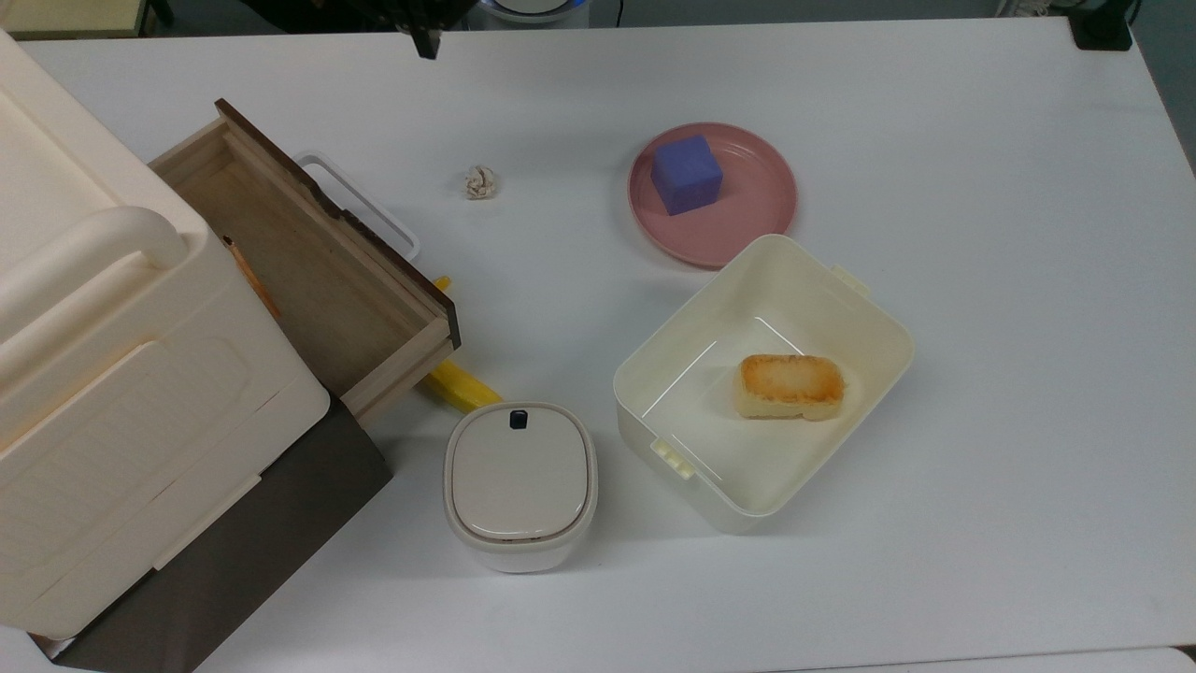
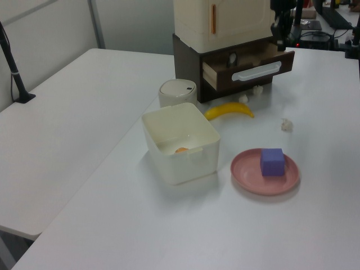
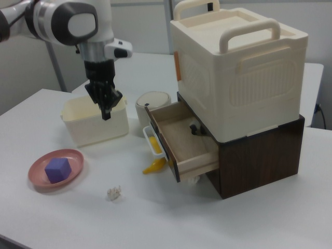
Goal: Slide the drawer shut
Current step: 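Move the gripper down to the front face of the open drawer, then push the drawer front with the gripper into the brown unit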
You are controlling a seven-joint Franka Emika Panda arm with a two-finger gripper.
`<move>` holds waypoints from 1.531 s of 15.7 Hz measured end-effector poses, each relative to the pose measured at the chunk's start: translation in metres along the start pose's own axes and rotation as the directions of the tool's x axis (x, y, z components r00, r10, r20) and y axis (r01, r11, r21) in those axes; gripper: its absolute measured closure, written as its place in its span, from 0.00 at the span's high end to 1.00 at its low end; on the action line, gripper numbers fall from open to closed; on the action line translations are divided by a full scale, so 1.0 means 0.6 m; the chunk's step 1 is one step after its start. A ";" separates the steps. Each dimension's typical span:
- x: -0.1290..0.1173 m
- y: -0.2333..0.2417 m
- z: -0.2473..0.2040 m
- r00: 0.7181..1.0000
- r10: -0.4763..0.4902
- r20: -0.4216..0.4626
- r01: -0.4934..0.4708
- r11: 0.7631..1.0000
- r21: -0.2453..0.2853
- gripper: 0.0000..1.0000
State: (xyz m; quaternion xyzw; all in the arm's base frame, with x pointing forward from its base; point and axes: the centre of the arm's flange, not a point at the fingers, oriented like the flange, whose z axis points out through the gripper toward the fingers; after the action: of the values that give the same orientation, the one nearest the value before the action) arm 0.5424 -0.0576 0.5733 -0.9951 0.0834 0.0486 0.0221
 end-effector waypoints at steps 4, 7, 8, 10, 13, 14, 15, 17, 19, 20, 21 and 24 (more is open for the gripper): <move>0.017 -0.009 0.062 0.998 0.048 -0.038 -0.048 0.999 0.002 0.00; 0.033 -0.011 0.121 0.989 0.110 -0.102 -0.111 0.994 -0.003 0.00; 0.035 -0.010 0.135 0.985 0.125 -0.117 -0.126 0.992 -0.006 0.00; 0.040 -0.007 0.165 0.977 0.158 -0.146 -0.161 0.987 -0.009 0.00; 0.049 -0.002 0.220 0.962 0.200 -0.184 -0.206 0.978 -0.014 0.00; 0.053 0.002 0.240 0.960 0.207 -0.191 -0.215 0.976 -0.024 0.00; 0.058 0.005 0.260 0.958 0.214 -0.193 -0.224 0.974 -0.034 0.00; 0.073 0.020 0.298 0.950 0.238 -0.203 -0.251 0.967 -0.041 0.00; 0.094 0.050 0.322 0.926 0.288 -0.246 -0.302 0.953 -0.020 0.00; 0.102 0.068 0.329 0.909 0.319 -0.268 -0.332 0.943 -0.005 0.00; 0.109 0.084 0.332 0.892 0.347 -0.291 -0.360 0.933 0.011 0.00; 0.121 0.128 0.324 0.827 0.430 -0.361 -0.437 0.897 0.067 0.00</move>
State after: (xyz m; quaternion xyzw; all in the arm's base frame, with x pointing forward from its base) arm 0.5826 -0.1350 0.3703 -0.9415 0.3091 -0.1335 -0.0149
